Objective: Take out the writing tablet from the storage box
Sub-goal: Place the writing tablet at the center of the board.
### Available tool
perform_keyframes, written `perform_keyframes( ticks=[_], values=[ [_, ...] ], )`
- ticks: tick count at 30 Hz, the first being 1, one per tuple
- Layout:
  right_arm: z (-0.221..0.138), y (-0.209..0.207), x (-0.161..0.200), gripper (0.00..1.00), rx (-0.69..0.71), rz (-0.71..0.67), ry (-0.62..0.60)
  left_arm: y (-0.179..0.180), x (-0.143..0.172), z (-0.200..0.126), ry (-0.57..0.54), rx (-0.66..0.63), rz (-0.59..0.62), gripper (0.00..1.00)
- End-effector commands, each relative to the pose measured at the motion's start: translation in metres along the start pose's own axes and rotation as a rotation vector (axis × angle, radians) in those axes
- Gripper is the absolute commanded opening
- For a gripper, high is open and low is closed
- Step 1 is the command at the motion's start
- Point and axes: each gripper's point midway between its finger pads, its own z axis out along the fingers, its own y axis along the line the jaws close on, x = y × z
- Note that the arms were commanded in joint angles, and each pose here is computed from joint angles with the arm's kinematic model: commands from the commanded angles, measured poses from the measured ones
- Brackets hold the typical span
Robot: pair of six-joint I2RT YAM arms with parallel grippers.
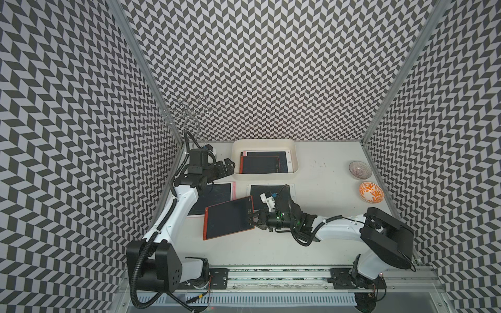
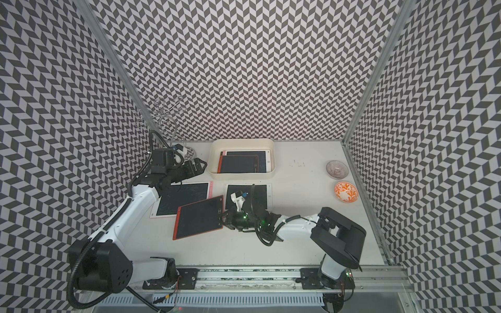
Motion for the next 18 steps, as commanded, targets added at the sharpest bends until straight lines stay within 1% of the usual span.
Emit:
perform_keyframes(
  ticks=[1,6,7,8,13,18],
  values=[
    [0.008,0.013,-0.003,0.0,-0.079,0.022,-0.049,0.0,-0.001,0.0,-0.016,0.018,0.006,0.99],
    [0.026,0.003,0.009,0.0,-0.061,0.046,-0.045,0.004,0.009,0.006,0.004,0.023,0.001,0.99],
    [0.029,0.002,0.011,0.0,-0.062,0.053,-0.044,0.005,0.009,0.007,0.005,0.023,0.0,0.99],
    [0.032,-0.001,0.013,0.0,-0.062,0.062,-0.044,0.006,0.01,0.007,0.005,0.022,0.025,0.99],
    [0.043,-0.013,0.023,0.0,-0.049,0.097,-0.05,0.009,0.012,0.008,0.002,0.034,0.022,0.99],
    [0.054,-0.02,0.031,0.04,-0.043,0.117,-0.02,0.009,0.014,0.011,0.009,0.05,0.019,0.99]
  ],
)
